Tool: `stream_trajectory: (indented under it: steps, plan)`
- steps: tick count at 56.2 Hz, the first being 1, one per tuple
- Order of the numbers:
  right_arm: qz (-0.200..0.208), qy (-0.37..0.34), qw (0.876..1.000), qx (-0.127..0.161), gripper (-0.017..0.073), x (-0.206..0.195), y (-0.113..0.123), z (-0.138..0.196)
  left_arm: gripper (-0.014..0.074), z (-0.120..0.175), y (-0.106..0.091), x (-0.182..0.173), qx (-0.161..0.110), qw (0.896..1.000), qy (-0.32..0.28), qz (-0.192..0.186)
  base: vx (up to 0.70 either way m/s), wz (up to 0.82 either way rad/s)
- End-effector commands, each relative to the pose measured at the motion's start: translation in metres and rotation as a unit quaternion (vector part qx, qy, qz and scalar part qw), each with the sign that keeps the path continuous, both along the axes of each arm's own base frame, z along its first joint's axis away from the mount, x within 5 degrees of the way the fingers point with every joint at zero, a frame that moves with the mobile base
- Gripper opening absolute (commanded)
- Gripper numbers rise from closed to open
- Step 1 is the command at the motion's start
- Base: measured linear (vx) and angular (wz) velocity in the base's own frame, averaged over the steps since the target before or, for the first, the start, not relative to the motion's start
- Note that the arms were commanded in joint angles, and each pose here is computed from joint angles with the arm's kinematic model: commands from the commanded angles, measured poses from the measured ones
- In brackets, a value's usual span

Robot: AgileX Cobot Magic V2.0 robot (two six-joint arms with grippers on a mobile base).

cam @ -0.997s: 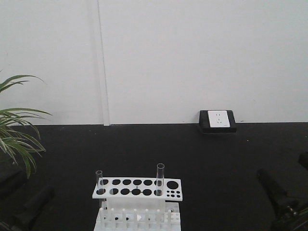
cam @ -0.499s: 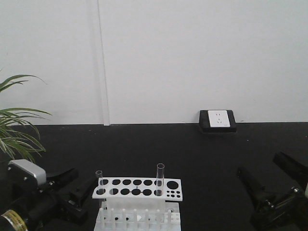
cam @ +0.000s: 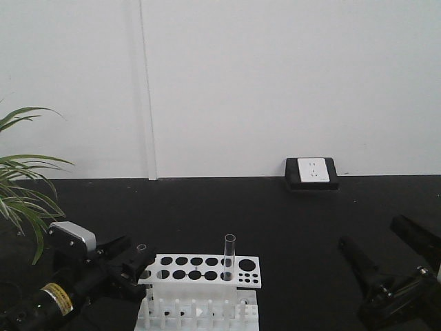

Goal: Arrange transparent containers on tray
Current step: 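Move the left gripper to a clear test tube and close on it, then lift the clear test tube out of the rack with the left gripper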

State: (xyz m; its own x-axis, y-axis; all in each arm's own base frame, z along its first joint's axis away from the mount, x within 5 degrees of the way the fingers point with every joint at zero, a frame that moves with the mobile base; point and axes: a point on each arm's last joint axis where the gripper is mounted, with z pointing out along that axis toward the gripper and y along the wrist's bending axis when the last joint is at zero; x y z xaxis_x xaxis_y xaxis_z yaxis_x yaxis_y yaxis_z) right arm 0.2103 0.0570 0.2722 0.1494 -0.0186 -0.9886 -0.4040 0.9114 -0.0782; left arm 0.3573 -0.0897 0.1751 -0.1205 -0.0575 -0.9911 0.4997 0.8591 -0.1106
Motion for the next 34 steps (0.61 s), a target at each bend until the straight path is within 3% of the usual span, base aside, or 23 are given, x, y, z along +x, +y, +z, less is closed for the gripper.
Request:
stream_trajectory:
  steps: [1,22,28,34]
  plan:
    - [0.008,-0.06,0.998,0.017,0.0568,0.0,0.001,0.019,0.0488,0.027,-0.006,0.006,-0.029,0.997,-0.065,-0.015,0.0,0.0]
    - [0.008,-0.06,0.998,0.017,0.0568,0.0,0.001,0.019,0.0457,0.011,-0.017,0.023,-0.017,0.998,-0.049,-0.026,0.0,0.0]
    - [0.008,-0.06,0.998,0.017,0.0568,0.0,0.001,0.019,0.0377,0.01,-0.016,0.025,-0.023,0.998,-0.047,-0.018,0.0,0.0]
    - [0.008,-0.06,0.998,0.017,0.0568,0.0,0.001,0.019,0.0237,0.011,-0.013,0.026,-0.034,0.998,-0.046,-0.002,0.0,0.0]
